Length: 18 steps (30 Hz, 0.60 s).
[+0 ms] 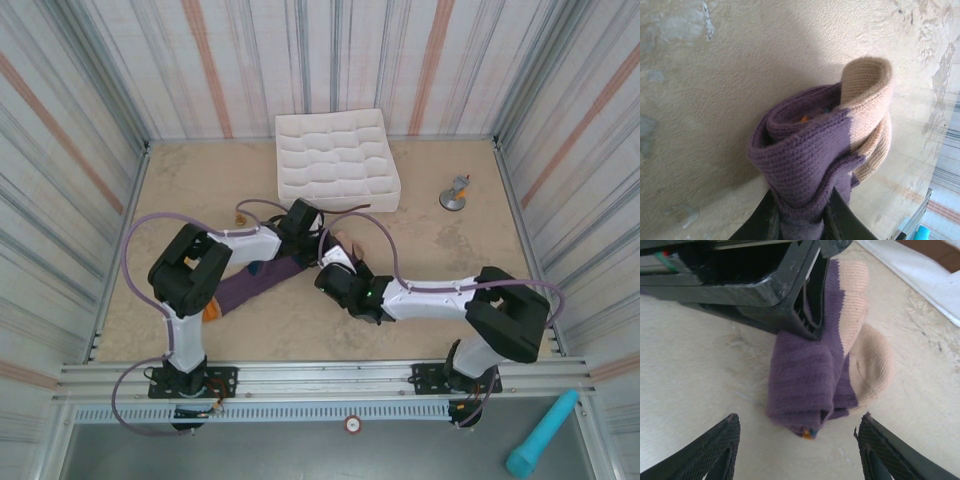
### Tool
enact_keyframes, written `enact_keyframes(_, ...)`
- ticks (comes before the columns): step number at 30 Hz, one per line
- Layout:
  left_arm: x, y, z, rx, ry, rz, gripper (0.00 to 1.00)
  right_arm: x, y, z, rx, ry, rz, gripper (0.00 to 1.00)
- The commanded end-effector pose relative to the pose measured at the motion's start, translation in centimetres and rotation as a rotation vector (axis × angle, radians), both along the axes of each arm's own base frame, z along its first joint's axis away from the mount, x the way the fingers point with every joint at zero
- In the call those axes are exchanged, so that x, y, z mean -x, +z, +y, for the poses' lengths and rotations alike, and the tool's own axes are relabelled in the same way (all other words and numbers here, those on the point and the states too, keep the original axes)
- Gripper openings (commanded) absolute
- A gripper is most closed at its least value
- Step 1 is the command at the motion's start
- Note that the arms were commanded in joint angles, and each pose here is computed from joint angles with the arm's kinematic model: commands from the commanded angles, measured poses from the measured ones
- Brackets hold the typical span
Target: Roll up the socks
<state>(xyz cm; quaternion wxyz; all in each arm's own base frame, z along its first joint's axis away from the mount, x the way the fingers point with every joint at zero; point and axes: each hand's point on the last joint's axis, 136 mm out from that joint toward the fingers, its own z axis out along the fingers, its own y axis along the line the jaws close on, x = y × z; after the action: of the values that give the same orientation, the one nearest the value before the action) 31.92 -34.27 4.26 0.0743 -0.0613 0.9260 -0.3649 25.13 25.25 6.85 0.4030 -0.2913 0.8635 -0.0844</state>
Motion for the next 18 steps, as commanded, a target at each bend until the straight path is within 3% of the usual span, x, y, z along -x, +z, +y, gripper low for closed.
enact_keyframes(1,2.3,-1.6,1.5,-0.067,0.009,0.077,0.08,-1.6,0.9,0.7,0.018,-0.015,-0.083,0.63)
enact_keyframes(9,2.7,-1.8,1.5,-0.065,0.004,0.084,0.08,-2.0,-1.8,0.1,0.022,-0.054,-0.047,0.54)
enact_keyframes(13,2.9,-2.0,1.5,-0.062,0.002,0.090,0.07,-2.1,-2.6,-0.9,-0.001,-0.087,-0.017,0.45)
enact_keyframes(18,2.9,-1.9,1.2,-0.044,-0.006,0.089,0.13,-2.0,-3.7,-2.5,-0.030,-0.125,0.036,0.20)
